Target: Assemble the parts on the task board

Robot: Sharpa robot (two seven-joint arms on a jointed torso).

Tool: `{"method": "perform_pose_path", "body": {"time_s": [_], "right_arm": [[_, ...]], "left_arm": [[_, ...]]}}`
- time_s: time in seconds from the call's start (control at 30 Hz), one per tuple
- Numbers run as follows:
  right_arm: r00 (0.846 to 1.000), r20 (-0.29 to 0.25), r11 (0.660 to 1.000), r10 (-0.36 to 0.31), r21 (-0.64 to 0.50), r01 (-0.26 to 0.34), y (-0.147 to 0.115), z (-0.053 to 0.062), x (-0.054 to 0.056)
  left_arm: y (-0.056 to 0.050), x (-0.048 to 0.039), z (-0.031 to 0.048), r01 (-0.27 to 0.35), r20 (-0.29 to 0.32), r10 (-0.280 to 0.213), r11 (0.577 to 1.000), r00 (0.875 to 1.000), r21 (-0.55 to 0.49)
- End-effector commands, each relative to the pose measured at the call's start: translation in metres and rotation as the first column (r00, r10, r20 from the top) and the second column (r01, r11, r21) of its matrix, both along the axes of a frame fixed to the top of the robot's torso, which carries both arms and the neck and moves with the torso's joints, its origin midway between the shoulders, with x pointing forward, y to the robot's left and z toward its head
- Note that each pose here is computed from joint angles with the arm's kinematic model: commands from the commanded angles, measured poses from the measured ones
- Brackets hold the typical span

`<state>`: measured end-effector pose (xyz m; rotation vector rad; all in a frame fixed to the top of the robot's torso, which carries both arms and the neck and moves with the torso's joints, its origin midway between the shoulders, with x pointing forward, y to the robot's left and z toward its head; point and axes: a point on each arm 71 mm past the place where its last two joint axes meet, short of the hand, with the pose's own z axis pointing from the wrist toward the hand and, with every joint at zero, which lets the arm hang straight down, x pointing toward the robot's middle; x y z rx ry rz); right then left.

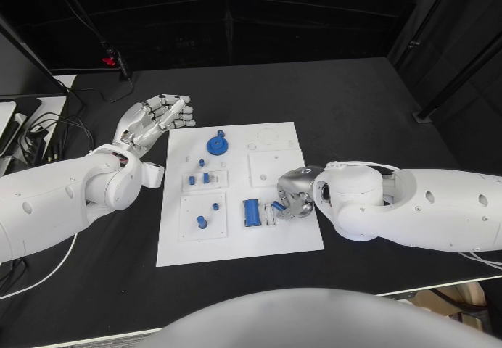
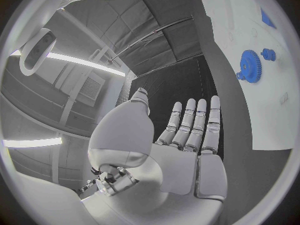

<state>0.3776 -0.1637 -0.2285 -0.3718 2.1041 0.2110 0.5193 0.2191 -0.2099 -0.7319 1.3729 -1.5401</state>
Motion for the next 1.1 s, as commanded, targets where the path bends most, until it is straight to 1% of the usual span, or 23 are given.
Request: {"method": "perform_pose_path", "body": {"time_s": [0.03, 0.27, 0.7, 0.9, 1.1], "right_arm": [[0.994, 0.052, 0.986, -0.097, -0.13, 0.104, -0.0127, -0.0026, 0.0034], [0.994, 0.05, 0.986, -0.098, -0.129, 0.104, -0.0119, -0.0031, 0.0041], [0.993, -0.003, 0.99, -0.119, -0.073, 0.119, -0.0104, -0.0054, 0.0027], [0.99, -0.021, 0.99, -0.138, -0.025, 0.137, -0.011, -0.0052, 0.0018], [0.985, -0.03, 0.983, -0.167, 0.068, 0.169, -0.013, -0.0031, 0.0011]], "left_arm": [[-0.0007, -0.0001, 0.0013, 0.011, 0.005, -0.011, 1.0, 1.0, -0.011], [-0.001, -0.0001, 0.0012, 0.011, 0.004, -0.011, 1.0, 1.0, -0.011], [-0.0007, 0.0002, 0.001, 0.01, 0.003, -0.01, 1.0, 1.0, -0.009], [-0.0004, 0.0002, 0.001, 0.009, 0.003, -0.009, 1.0, 1.0, -0.009], [0.0001, 0.0, 0.001, 0.009, 0.002, -0.009, 1.0, 1.0, -0.009]]}}
